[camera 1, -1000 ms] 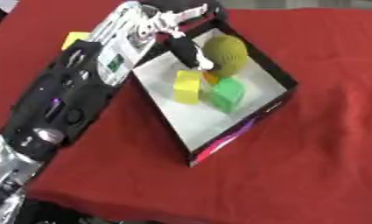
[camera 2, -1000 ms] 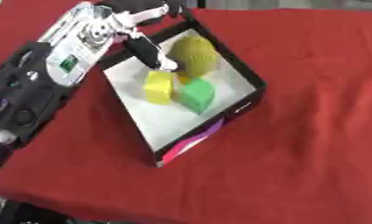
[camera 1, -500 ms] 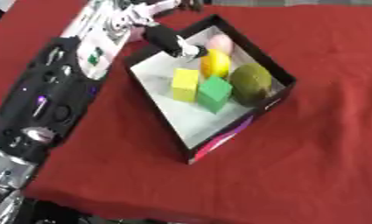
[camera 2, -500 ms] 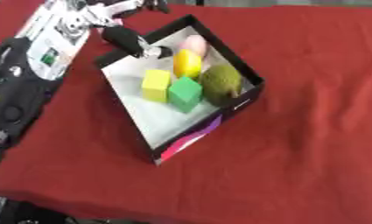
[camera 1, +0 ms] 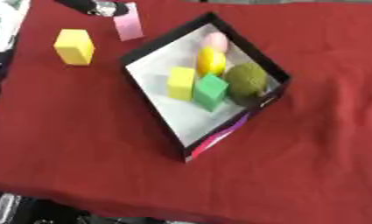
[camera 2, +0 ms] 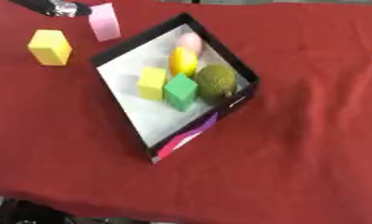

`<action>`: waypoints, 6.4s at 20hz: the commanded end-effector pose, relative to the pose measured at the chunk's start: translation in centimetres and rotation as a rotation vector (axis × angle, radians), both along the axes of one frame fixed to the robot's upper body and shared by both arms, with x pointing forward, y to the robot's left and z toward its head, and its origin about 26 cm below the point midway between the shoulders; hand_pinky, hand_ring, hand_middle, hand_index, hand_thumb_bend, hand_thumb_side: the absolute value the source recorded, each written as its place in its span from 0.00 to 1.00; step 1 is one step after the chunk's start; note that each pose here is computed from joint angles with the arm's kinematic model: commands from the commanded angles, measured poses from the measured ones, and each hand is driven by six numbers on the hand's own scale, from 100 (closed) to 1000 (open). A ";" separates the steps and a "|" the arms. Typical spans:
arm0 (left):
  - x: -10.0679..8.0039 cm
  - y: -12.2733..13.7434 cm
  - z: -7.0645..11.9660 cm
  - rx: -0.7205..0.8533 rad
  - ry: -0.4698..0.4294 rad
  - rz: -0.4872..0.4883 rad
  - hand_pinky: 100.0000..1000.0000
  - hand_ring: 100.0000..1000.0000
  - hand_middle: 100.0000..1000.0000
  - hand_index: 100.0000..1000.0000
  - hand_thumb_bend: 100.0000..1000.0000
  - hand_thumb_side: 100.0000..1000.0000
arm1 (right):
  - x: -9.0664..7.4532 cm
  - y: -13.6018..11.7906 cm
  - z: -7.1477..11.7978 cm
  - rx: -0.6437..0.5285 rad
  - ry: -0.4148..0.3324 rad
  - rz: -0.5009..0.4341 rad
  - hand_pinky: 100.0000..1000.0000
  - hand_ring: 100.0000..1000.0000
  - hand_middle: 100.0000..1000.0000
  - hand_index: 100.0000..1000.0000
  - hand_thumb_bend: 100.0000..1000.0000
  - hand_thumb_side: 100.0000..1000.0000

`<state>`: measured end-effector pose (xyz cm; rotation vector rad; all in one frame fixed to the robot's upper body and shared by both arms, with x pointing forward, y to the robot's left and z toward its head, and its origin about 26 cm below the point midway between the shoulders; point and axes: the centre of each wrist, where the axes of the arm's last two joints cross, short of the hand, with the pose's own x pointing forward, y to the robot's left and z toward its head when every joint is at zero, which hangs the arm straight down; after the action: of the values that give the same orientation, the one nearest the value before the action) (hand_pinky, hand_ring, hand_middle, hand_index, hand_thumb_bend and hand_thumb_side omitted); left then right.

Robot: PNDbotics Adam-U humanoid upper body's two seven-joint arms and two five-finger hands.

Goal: Pick up objects on the table and place them in the box.

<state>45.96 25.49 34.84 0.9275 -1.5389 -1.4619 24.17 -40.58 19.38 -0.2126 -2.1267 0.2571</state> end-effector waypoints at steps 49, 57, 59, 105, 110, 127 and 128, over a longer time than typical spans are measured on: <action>-0.4 10.1 2.4 0.340 0.263 -0.036 0.93 0.95 0.82 0.86 0.77 0.47 | 0.6 1.2 0.7 -0.093 -0.039 -0.007 0.93 0.63 0.60 0.86 0.00 0.47; -0.4 9.9 2.8 0.346 0.247 -0.020 0.94 0.95 0.82 0.86 0.79 0.45 | 0.6 1.3 0.6 -0.098 -0.032 -0.010 0.93 0.62 0.59 0.86 0.00 0.47; -0.4 9.9 2.8 0.347 0.250 -0.016 0.94 0.95 0.82 0.86 0.79 0.45 | 0.7 1.3 0.6 -0.098 -0.033 -0.010 0.93 0.62 0.59 0.86 0.00 0.47; 0.8 11.4 1.9 0.297 0.228 0.198 0.89 0.92 0.79 0.82 0.62 0.00 | 0.9 2.3 -0.6 -0.123 0.003 -0.063 0.93 0.62 0.59 0.86 0.00 0.45; 0.9 11.2 1.7 0.278 0.217 0.205 0.87 0.90 0.76 0.79 0.55 0.00 | 0.9 2.4 -0.7 -0.124 0.009 -0.066 0.93 0.62 0.59 0.86 0.00 0.45; -2.4 0.2 8.1 0.161 -0.236 -0.171 0.57 0.56 0.40 0.40 0.14 0.00 | 0.7 1.8 -0.3 -0.112 -0.017 -0.060 0.93 0.62 0.59 0.86 0.00 0.46; -2.8 -2.1 8.5 0.155 -0.241 -0.243 0.57 0.56 0.39 0.40 0.14 0.00 | 0.8 1.8 -0.1 -0.108 -0.023 -0.053 0.93 0.62 0.59 0.86 0.00 0.47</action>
<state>44.43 25.35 41.67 1.0887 -1.6832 -1.6742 25.18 -38.51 17.94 -0.3175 -2.0979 0.3069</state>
